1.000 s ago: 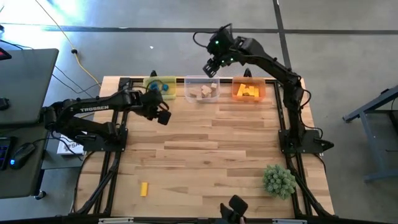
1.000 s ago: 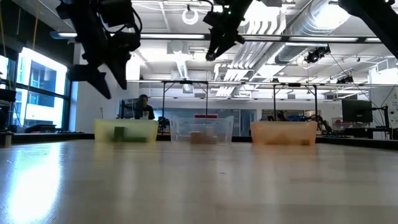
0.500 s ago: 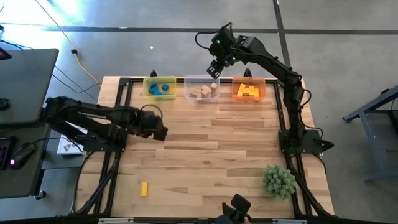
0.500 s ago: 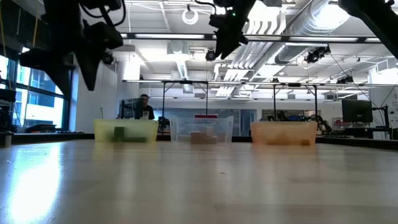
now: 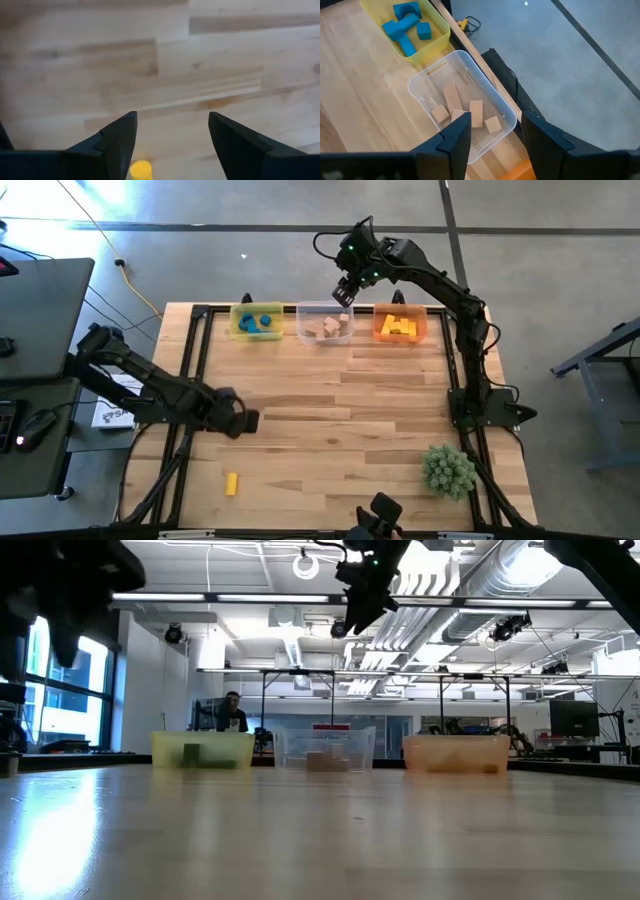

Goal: Sort & place blocks by color
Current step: Put the yellow block into the orange bin

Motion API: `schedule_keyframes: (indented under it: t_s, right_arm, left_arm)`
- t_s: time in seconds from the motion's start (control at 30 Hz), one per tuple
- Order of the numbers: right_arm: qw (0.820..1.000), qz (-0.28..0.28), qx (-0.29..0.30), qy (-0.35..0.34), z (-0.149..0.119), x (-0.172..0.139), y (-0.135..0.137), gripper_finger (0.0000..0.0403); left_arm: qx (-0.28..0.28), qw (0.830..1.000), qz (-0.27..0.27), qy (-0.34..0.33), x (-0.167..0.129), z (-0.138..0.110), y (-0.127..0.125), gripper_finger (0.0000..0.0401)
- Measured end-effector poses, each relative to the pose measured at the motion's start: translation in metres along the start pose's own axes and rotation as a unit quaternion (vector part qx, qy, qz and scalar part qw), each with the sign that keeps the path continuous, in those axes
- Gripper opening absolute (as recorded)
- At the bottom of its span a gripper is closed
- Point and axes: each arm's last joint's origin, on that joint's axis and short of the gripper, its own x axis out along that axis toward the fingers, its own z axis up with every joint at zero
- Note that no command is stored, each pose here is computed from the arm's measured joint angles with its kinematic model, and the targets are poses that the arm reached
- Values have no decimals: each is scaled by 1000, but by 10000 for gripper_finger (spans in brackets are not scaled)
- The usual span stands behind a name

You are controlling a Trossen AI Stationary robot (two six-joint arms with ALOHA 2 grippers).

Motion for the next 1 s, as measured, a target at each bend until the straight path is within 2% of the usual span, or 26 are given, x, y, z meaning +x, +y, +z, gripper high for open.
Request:
schedule_keyframes:
  t_s: [0.37, 0.53, 1.0]
  right_arm:
    - [1000, 0, -13, 0, 0, 0, 0, 161]
    - [1000, 0, -13, 0, 0, 0, 0, 161]
    - [1000, 0, -26, 0, 0, 0, 0, 161]
  left_arm:
    - [-54, 996, 57, 30, 13, -47, 15, 234]
    - [-68, 995, 65, 46, 21, -63, 16, 234]
    - [-54, 991, 74, 96, 59, -106, 2, 234]
